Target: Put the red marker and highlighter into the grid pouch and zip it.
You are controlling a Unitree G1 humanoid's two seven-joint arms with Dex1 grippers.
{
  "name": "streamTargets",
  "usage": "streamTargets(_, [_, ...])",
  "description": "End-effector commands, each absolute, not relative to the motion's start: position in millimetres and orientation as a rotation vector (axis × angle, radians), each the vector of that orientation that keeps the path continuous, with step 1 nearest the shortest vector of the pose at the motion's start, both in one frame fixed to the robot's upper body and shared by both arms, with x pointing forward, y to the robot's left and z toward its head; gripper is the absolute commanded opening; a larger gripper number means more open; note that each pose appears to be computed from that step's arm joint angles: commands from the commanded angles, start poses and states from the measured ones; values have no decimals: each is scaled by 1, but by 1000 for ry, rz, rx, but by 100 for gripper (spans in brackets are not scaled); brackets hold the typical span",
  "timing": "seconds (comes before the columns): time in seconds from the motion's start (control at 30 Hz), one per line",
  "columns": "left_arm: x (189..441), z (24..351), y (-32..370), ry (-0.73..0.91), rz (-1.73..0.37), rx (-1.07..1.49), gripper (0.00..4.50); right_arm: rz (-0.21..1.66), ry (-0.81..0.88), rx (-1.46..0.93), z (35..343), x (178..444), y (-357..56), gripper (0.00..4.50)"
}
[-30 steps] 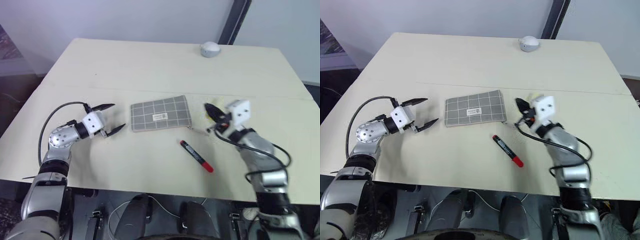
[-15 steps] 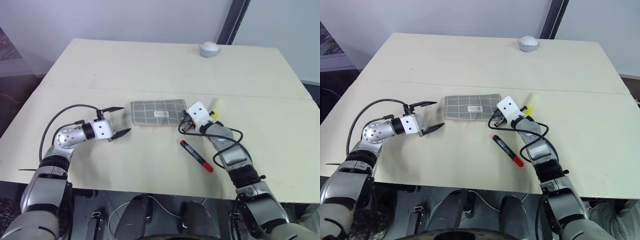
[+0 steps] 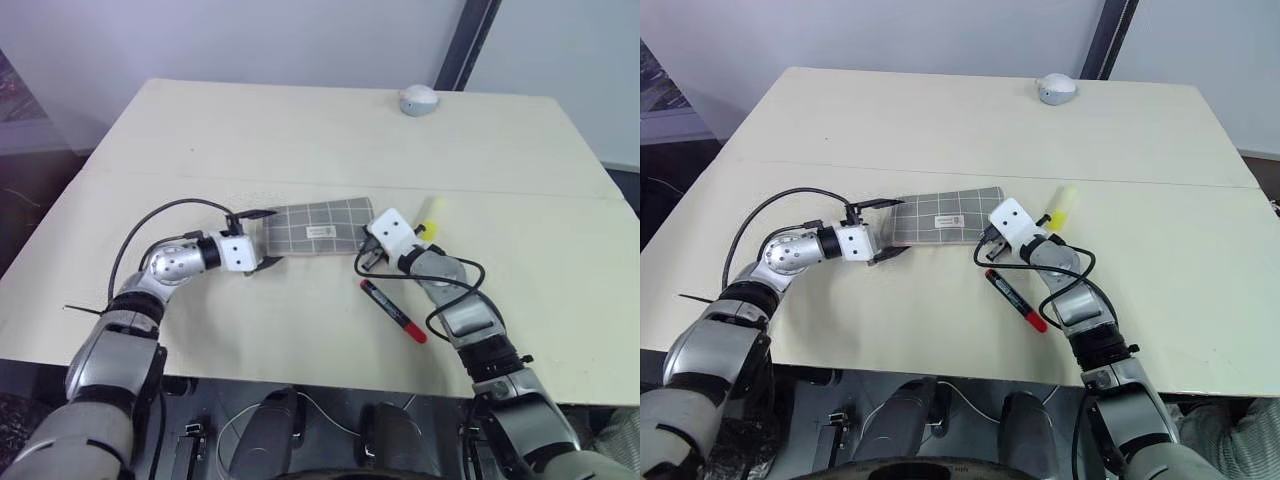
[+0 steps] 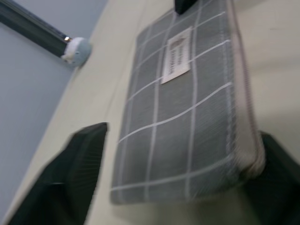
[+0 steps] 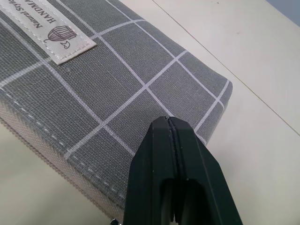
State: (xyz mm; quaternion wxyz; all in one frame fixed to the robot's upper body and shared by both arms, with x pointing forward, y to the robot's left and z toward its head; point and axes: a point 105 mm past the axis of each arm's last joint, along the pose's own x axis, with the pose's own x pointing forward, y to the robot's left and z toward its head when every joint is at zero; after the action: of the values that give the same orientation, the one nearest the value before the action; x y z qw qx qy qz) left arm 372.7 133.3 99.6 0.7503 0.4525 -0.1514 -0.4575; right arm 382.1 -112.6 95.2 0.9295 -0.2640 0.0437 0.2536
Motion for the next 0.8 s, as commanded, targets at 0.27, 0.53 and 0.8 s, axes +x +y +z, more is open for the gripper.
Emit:
streamTargets(0.27, [373, 83, 138, -211, -1007, 878, 0, 540, -3, -397, 122, 375, -110, 53])
streamTargets(0.53, [383, 112, 158, -276, -848, 608, 0, 528, -108, -226, 171, 353, -127, 448])
streamTargets(0.8, [380, 124, 150, -361, -813, 591, 0, 578, 51, -222, 142, 339, -121, 448])
